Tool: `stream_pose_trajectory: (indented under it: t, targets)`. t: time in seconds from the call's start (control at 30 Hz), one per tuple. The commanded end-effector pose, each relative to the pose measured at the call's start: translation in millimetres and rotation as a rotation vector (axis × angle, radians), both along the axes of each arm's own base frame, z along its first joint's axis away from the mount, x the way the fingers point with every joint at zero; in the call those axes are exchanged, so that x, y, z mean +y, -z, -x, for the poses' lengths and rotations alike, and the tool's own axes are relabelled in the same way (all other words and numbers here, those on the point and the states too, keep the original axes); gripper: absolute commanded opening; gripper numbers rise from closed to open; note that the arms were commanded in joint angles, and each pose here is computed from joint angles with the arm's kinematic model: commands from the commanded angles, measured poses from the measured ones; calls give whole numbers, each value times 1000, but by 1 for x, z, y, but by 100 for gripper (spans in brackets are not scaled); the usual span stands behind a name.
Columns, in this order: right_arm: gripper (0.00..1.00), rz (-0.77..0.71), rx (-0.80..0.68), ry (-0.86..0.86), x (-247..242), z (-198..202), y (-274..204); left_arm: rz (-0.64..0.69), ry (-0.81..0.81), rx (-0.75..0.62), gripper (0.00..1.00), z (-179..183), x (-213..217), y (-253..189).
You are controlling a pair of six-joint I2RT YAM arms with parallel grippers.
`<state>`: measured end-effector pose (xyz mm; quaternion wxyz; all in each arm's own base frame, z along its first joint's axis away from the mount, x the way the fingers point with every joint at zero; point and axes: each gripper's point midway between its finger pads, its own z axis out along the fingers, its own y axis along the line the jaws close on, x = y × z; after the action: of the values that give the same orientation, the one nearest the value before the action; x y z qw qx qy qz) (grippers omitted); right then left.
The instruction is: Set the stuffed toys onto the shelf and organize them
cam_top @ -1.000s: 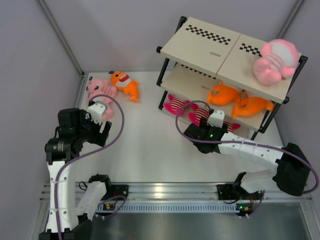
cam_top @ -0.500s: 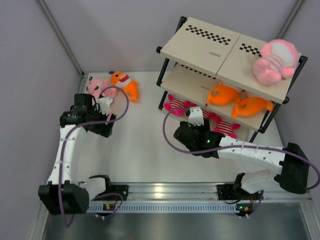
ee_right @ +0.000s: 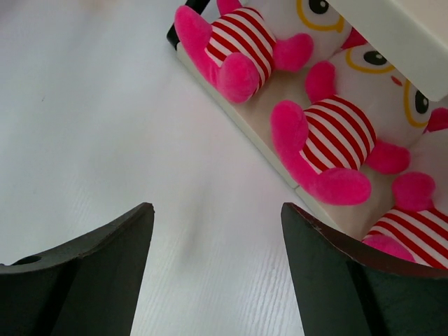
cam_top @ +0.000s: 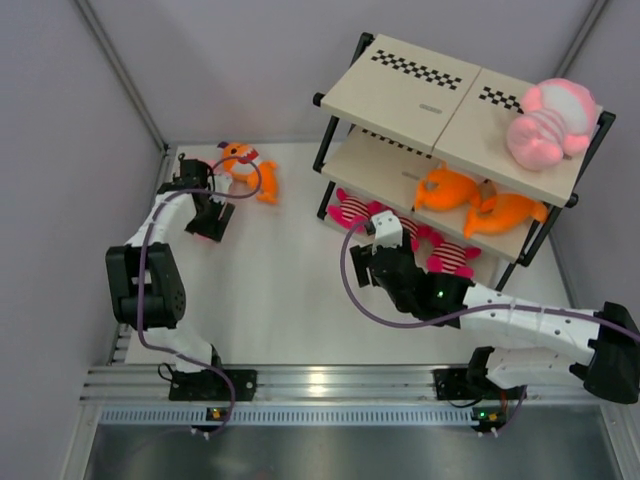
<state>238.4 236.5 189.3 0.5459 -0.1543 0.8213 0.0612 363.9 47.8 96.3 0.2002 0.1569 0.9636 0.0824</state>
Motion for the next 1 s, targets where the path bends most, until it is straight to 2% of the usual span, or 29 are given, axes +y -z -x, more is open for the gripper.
stream_pose_trajectory:
  t: [0.0,0.23,0.47,0.6,0.63,0.7,0.73,0.87,0.97]
  targets:
    - [74,-32,-56,-71,16,0,-16,-41,-74,-122,74,-41,19,-17]
    - [74,27,-49,-88,24,-5,3,-65,-115,-76,73,-63,31,7]
    - [74,50,-49,-103,29,-7,11,-12,-53,17,68,-55,19,46]
    - [74,51,-48,-122,33,-6,9,-10,-47,41,42,-52,20,56]
    - [74,48,-50,-125,34,-7,7,-3,-41,42,27,-51,18,57]
    - [74,38,-54,-124,34,-7,4,14,-25,28,13,-51,15,51]
    - [74,24,-59,-127,35,-6,0,18,-19,28,0,-49,13,50]
    - [74,2,-68,-161,39,-4,-7,37,12,-36,0,-44,7,22]
    - [75,-11,-77,-232,49,0,-18,86,53,-52,0,-25,-5,6]
